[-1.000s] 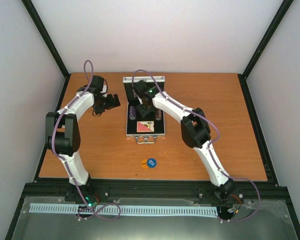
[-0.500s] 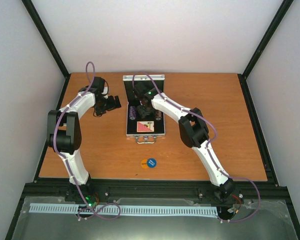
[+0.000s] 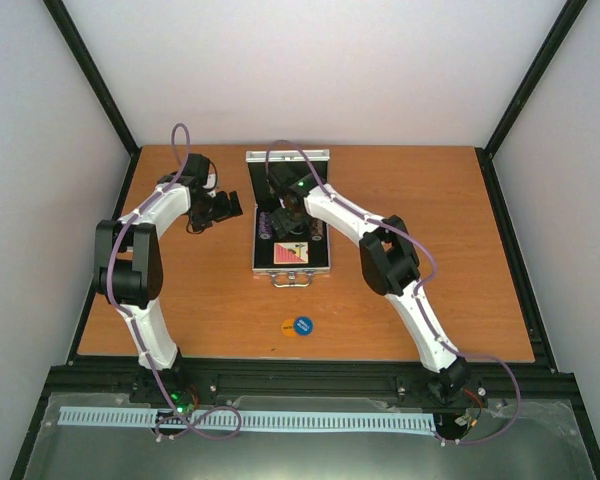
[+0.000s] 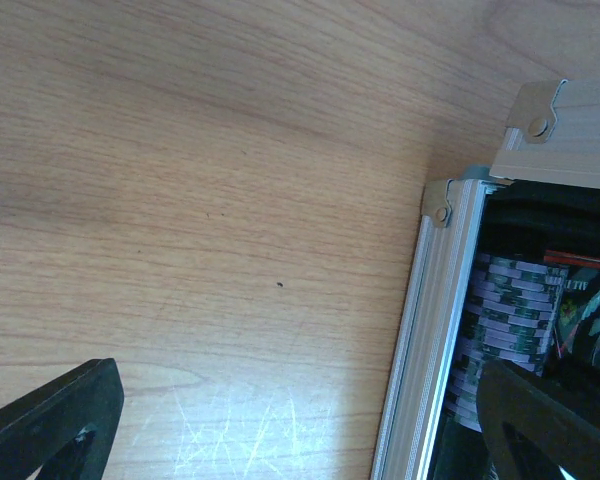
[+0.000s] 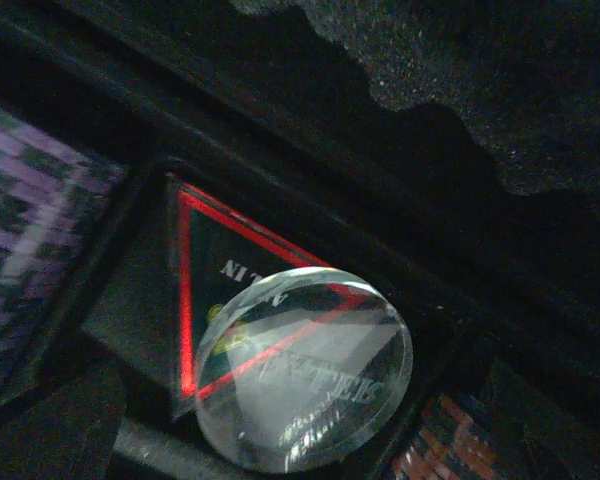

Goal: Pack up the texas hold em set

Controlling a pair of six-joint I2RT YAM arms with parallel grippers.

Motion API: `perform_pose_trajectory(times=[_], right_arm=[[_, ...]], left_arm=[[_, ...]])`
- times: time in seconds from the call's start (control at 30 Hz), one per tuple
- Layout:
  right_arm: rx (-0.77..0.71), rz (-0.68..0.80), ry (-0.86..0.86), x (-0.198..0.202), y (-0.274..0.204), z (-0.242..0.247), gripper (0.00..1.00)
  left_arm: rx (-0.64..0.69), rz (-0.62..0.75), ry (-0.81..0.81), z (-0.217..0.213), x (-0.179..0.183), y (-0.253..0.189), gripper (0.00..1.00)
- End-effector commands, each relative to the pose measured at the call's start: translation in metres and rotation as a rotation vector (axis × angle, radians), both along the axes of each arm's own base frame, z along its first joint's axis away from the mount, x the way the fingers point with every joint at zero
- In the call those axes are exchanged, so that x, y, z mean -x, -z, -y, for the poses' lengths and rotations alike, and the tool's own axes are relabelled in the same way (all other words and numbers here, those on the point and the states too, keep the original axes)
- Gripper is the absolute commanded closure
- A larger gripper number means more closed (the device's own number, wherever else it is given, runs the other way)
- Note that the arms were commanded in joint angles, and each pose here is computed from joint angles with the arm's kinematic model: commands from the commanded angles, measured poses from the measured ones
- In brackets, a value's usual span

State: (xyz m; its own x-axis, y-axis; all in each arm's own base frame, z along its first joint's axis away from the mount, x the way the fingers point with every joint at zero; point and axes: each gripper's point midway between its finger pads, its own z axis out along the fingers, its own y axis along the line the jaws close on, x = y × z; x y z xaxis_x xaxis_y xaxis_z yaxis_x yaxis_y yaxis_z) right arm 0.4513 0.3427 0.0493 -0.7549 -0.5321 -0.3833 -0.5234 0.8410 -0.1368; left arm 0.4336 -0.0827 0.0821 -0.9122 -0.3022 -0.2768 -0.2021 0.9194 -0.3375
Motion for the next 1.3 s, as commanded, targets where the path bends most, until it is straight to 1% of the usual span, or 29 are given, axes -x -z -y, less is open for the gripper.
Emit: perform_pose_trajectory(times=[0.0, 0.1, 0.2, 0.33, 0.57, 0.8, 0.9, 0.97, 1.07, 1.27], right_arm=[[-0.134, 0.049, -0.041, -0.002, -0.064, -0.010, 0.00], [-0.224, -0.009, -0.113, 0.013, -0.074, -0.026, 0.00], [-0.285, -0.068, -0.152, 0.025, -0.074, -0.037, 0.01], [-0.330, -0.135, -0.168, 0.034, -0.064, -0.046, 0.04], [-0.399, -0.267, -0.208, 0.053, -0.043, -0.060, 0.05], [-0.387, -0.299, -0.199, 0.053, -0.018, -0.061, 0.04], [-0.323, -0.299, -0.145, 0.051, 0.004, -0.049, 0.05], [-0.275, -0.267, -0.113, 0.046, 0.011, -0.040, 0.05], [-0.235, -0.253, -0.106, 0.043, 0.018, -0.033, 0.04], [-0.252, -0.255, -0.141, 0.046, 0.014, -0.036, 0.04]], left_arm=[[0.008, 0.018, 0.014, 0.001, -0.007, -0.007, 0.00], [0.006, 0.019, 0.015, 0.001, -0.007, -0.006, 0.00], [0.005, 0.017, 0.013, 0.000, -0.006, -0.005, 0.00], [0.005, 0.013, 0.010, 0.000, -0.006, -0.003, 0.00], [-0.001, 0.009, 0.011, 0.000, -0.006, -0.001, 0.00], [-0.002, 0.010, 0.014, 0.000, -0.006, -0.001, 0.00], [-0.003, 0.011, 0.018, 0.000, -0.006, -0.002, 0.00], [-0.006, 0.013, 0.021, 0.000, -0.005, -0.003, 0.00], [-0.008, 0.011, 0.021, -0.001, -0.004, -0.002, 0.00], [-0.003, 0.012, 0.022, 0.000, -0.006, -0.003, 0.00]])
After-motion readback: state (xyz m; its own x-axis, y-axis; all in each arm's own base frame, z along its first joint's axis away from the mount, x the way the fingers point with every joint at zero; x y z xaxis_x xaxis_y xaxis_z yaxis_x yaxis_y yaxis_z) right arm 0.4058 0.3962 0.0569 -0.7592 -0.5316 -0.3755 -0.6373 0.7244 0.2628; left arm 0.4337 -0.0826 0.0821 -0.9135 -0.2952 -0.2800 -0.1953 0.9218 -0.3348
